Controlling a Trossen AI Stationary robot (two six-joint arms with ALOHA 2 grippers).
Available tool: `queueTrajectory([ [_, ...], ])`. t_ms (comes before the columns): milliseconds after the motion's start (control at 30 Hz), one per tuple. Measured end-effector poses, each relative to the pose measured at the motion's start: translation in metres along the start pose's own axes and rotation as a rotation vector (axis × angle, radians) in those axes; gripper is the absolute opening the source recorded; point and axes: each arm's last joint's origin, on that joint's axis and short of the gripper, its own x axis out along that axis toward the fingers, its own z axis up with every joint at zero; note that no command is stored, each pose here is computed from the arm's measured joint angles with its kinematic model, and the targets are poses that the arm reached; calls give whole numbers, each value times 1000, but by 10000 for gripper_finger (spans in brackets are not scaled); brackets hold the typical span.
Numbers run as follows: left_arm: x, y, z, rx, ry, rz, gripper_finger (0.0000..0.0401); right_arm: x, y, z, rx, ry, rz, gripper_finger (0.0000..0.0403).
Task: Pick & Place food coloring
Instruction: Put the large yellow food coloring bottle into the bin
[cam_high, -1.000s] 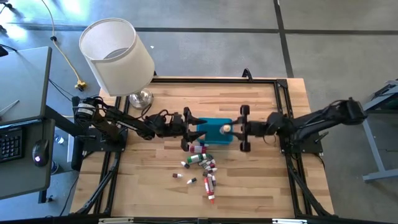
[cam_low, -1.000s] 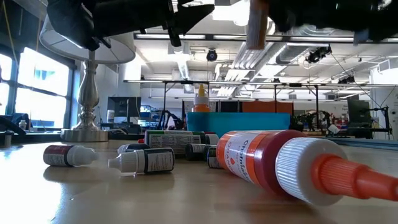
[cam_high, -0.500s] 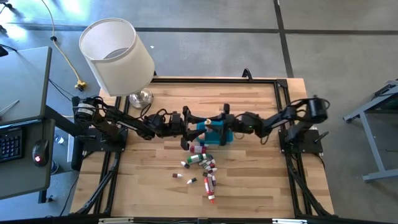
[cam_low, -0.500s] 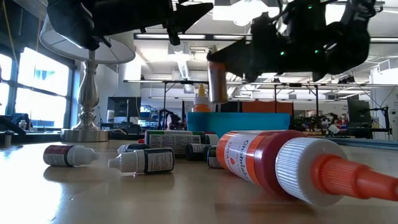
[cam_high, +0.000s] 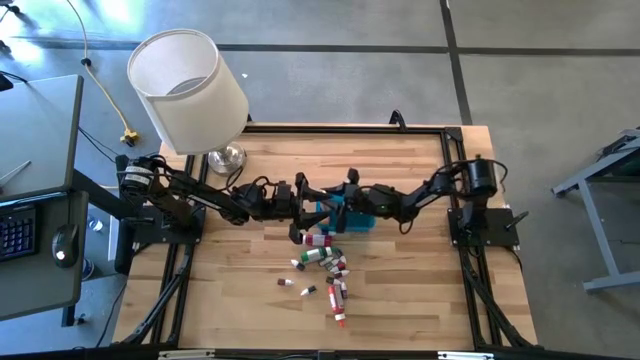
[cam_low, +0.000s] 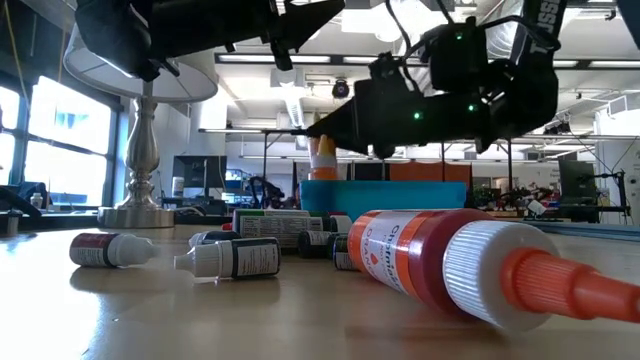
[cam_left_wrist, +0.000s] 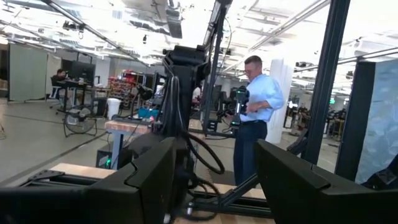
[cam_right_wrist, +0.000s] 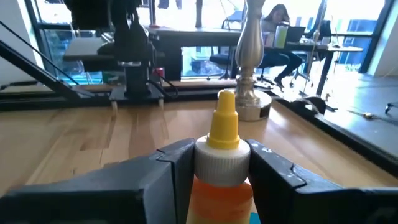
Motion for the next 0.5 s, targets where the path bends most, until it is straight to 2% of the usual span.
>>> queueTrajectory([
  [500,0,0,0,0,-1,0,214,1,0,-6,-25,31,13,124],
])
